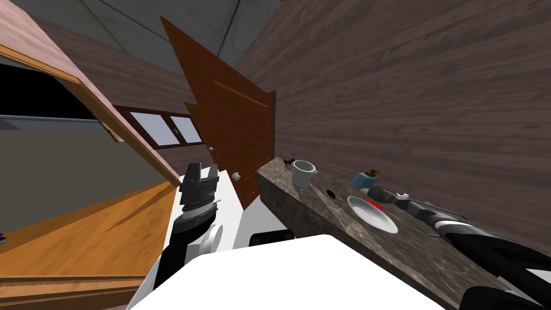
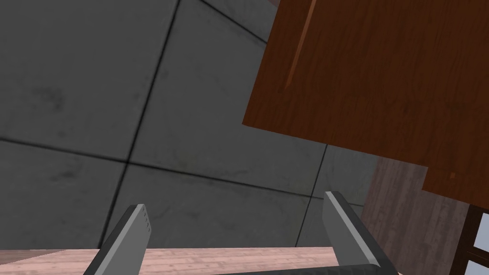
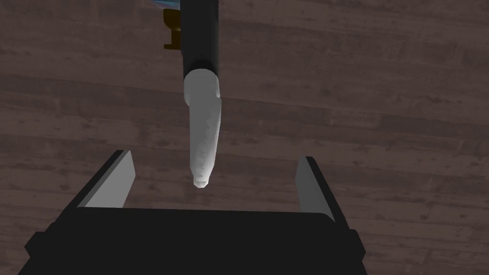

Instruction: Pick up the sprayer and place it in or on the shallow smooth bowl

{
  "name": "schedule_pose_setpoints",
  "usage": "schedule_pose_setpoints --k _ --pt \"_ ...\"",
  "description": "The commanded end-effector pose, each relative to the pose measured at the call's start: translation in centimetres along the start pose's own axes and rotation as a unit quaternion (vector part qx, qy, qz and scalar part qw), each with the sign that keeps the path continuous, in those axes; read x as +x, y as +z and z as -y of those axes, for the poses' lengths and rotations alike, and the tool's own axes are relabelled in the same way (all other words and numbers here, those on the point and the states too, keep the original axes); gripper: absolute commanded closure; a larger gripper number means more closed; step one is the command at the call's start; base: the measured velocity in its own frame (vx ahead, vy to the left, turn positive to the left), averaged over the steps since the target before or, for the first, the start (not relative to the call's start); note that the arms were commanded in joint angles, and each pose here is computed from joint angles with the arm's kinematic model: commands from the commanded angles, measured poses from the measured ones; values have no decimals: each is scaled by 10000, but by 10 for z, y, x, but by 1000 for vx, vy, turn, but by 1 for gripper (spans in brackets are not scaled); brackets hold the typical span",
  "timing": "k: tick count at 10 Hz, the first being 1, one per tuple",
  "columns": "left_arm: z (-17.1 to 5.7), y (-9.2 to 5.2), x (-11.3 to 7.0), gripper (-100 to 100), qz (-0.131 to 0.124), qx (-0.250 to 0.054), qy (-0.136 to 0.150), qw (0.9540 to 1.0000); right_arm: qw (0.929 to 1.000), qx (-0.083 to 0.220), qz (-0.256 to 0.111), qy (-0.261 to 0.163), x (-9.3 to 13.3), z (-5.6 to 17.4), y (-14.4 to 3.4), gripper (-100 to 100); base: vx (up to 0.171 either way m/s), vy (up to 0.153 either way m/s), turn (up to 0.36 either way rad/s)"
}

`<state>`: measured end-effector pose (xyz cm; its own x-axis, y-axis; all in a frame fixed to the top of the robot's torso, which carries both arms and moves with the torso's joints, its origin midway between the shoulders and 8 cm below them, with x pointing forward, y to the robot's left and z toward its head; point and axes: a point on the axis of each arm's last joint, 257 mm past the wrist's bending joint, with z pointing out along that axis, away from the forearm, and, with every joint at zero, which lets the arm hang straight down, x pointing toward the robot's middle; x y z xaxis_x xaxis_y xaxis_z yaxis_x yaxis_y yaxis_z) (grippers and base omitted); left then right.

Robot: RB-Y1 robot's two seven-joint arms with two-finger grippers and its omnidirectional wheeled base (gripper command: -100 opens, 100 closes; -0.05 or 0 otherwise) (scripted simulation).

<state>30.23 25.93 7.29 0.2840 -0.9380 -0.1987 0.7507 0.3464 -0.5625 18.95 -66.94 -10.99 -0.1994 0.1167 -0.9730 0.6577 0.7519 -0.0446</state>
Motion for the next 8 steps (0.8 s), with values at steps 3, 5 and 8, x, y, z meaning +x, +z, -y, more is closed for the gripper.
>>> schedule_pose_setpoints --k 3,5,8 --pt "0 0 0 0 0 0 0 10000 9999 -104 71 -60 -29 -16 -12 -100 11 13 -39" --pt "0 0 0 0 0 0 0 10000 9997 -186 88 -101 -42 -28 -19 -100 11 13 -37" --pt "0 0 0 0 0 0 0 10000 9997 -208 90 -112 -46 -29 -20 0 2 3 -9"
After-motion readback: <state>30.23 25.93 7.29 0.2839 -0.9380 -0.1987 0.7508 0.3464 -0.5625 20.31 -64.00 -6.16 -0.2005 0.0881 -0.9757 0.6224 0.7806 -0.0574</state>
